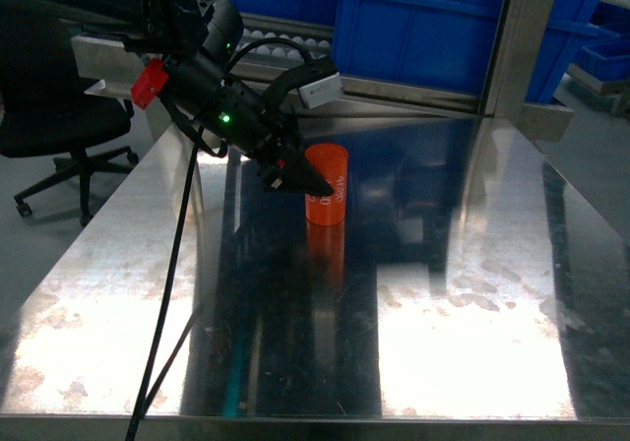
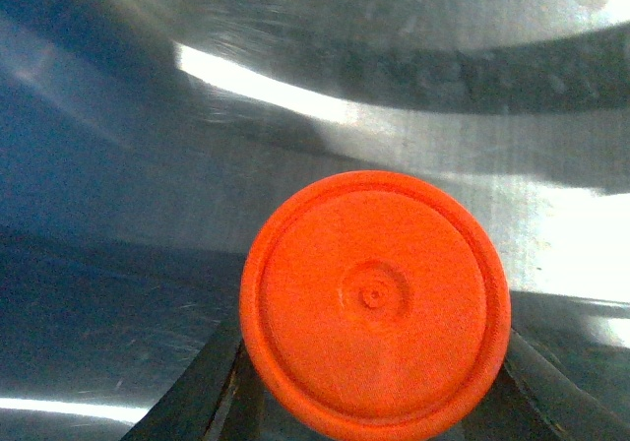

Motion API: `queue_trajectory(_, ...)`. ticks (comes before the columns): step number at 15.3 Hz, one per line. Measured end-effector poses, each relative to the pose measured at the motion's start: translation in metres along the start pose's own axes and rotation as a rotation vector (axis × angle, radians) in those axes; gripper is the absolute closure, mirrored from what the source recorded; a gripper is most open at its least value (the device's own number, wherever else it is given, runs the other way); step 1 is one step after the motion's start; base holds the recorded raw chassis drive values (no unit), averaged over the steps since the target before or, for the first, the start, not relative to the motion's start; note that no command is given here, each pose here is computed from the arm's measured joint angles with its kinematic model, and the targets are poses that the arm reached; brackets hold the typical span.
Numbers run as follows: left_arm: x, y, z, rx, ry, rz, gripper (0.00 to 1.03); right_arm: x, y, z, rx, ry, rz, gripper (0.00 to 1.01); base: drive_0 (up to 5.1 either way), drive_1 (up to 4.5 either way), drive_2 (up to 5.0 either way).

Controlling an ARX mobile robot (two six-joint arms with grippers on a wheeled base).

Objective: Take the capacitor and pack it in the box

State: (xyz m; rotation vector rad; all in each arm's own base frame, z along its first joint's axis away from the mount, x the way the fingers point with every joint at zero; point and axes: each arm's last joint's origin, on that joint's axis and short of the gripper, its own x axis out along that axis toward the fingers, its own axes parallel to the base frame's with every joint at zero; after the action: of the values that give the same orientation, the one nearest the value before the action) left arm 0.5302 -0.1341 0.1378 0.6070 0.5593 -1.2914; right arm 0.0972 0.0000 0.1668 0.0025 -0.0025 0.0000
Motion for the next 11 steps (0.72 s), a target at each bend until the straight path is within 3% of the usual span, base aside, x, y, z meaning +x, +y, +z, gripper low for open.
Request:
queue_trajectory(3, -0.033, 0.009, -0.007, -0.06, -0.088, 0.122, 0.6, 0.0, 0.0, 0.0, 0.0, 0.0, 0.0, 0.03, 0.0, 0.0, 0.0)
queue_trajectory(5, -0.103, 0.01, -0.002, -0.084, -0.196, 0.271, 0.6, 0.0, 0.0, 0.0, 0.0, 0.0, 0.0, 0.03, 0.0, 0.0, 0.0)
queue_trajectory(6, -0.141, 0.002, 0.004, -0.077, -0.25, 0.352, 0.6, 0.0, 0.0, 0.0, 0.0, 0.0, 0.0, 0.03, 0.0, 0.0, 0.0)
queue_trajectory(7, -0.195, -0.015, 0.012, -0.074, -0.3, 0.493, 0.6, 0.0, 0.0, 0.0, 0.0, 0.0, -0.001, 0.03, 0.0, 0.0, 0.0)
queue_trajectory(8, -0.258, -0.059, 0.018, -0.086, -0.381, 0.674, 0.6, 0.0, 0.0, 0.0, 0.0, 0.0, 0.0, 0.03, 0.0, 0.0, 0.0)
queue_trajectory(10, -0.298, -0.124, 0.013, -0.17, -0.48, 0.831, 0.6, 0.0, 0.0, 0.0, 0.0, 0.0, 0.0, 0.03, 0.0, 0.0, 0.0)
queue_trajectory(11, -0.308, -0.156, 0.008, -0.24, -0.511, 0.91, 0.6, 0.0, 0.0, 0.0, 0.0, 0.0, 0.0, 0.03, 0.0, 0.0, 0.0)
